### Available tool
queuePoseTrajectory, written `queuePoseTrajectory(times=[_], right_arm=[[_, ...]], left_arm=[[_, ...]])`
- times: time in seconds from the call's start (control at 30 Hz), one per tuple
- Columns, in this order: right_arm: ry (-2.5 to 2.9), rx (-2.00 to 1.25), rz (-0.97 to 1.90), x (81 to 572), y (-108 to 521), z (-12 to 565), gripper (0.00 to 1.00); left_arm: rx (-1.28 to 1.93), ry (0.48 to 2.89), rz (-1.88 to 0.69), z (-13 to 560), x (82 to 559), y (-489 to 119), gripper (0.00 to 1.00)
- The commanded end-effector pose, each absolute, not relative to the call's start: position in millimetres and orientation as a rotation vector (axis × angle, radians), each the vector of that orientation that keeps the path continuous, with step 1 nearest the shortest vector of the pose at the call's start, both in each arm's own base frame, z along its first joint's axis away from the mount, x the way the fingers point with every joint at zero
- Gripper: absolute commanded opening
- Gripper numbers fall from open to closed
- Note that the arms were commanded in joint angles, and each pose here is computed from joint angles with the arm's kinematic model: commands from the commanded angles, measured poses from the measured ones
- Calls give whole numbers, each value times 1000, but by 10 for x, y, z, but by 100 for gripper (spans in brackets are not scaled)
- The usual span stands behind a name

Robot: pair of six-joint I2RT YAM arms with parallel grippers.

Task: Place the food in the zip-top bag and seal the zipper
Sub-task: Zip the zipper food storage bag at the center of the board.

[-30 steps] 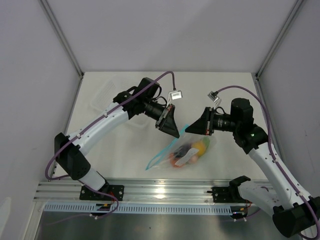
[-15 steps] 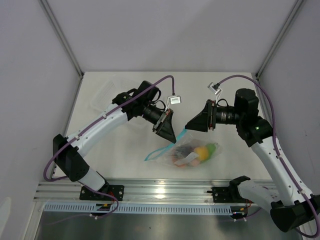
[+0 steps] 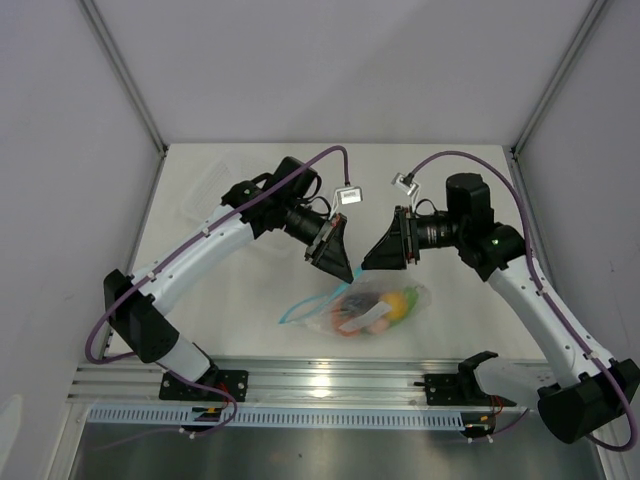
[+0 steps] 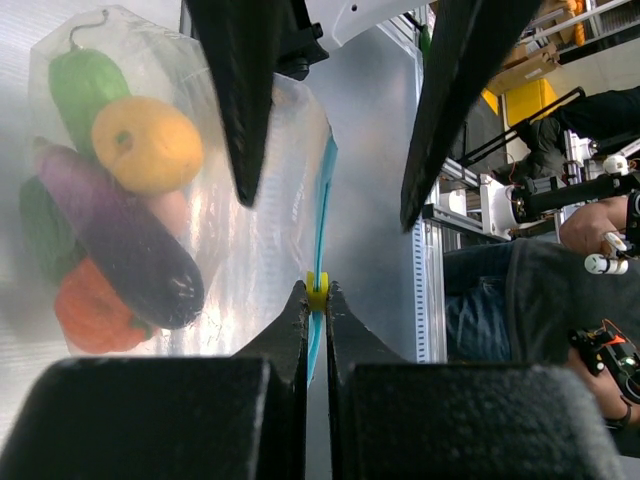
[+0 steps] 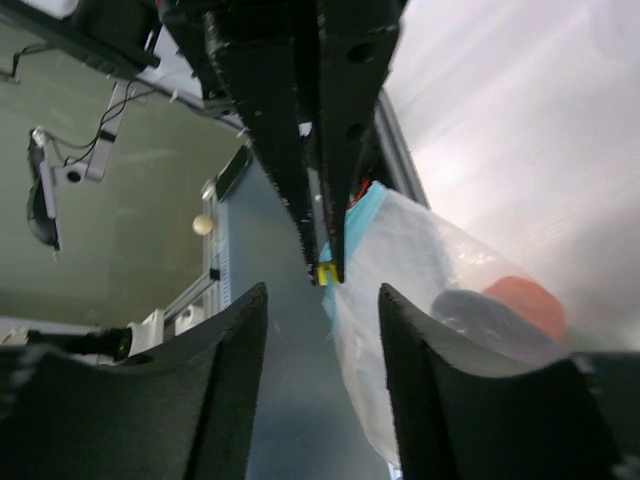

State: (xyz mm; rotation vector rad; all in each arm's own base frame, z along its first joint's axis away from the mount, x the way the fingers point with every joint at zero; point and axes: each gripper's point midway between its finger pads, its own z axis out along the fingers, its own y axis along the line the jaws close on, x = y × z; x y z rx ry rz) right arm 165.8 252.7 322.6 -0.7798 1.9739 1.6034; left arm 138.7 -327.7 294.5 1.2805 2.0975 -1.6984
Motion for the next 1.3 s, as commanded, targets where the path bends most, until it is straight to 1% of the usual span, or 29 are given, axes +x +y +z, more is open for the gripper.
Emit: queuePoseTrajectory(times=[0.0, 0.07, 0.1, 0.2, 0.23, 0.3, 0.4, 0.43, 0.57, 0.63, 0.8, 0.83, 1.03, 1.07, 1.27], right_arm=[[1926, -891, 1650, 1512, 2625, 3271, 49], [1927, -908, 1663, 1473, 2652, 3253, 46], [1925, -916, 1669, 1461, 2660, 3250, 38], [1932, -916, 1671, 1451, 2656, 3227, 20], [1941, -914, 1673, 1449, 2654, 3206, 20], [1959, -908, 1674, 1460, 2658, 3155, 10], [1988, -895, 1667, 1475, 2657, 3081, 0], [1996, -889, 1654, 1490, 2655, 3057, 0], [2095, -756, 1432, 1766, 2550, 2887, 0], [2142, -630, 1339, 1969, 2382, 2791, 0], [2168, -418, 1158, 2290, 1992, 2722, 0], [2180, -386, 1139, 2327, 1947, 2689, 0], [2211, -256, 1068, 2485, 1775, 2573, 0], [2222, -238, 1055, 2515, 1751, 2551, 0], [2259, -129, 1001, 2672, 1620, 2488, 0]], left_arm=[[1327, 2010, -1730, 3105, 1347, -3296, 1], [1326, 2014, -1731, 3099, 1356, -3305, 1], [1327, 2012, -1730, 3100, 1361, -3309, 0], [1324, 2014, -1729, 3097, 1364, -3311, 1], [1324, 2010, -1733, 3104, 1361, -3312, 1], [1325, 2009, -1733, 3104, 1359, -3309, 1], [1327, 2011, -1732, 3096, 1351, -3307, 1], [1325, 2011, -1731, 3096, 1356, -3305, 1], [1314, 2044, -1711, 3049, 1358, -3288, 1], [1297, 2075, -1680, 2991, 1359, -3256, 0], [1232, 2105, -1610, 2910, 1384, -3117, 1], [1205, 2143, -1597, 2816, 1400, -3076, 1], [1120, 2207, -1491, 2710, 1401, -2869, 1], [1095, 2248, -1470, 2613, 1389, -2821, 1], [992, 2293, -1354, 2503, 1372, -2593, 1]])
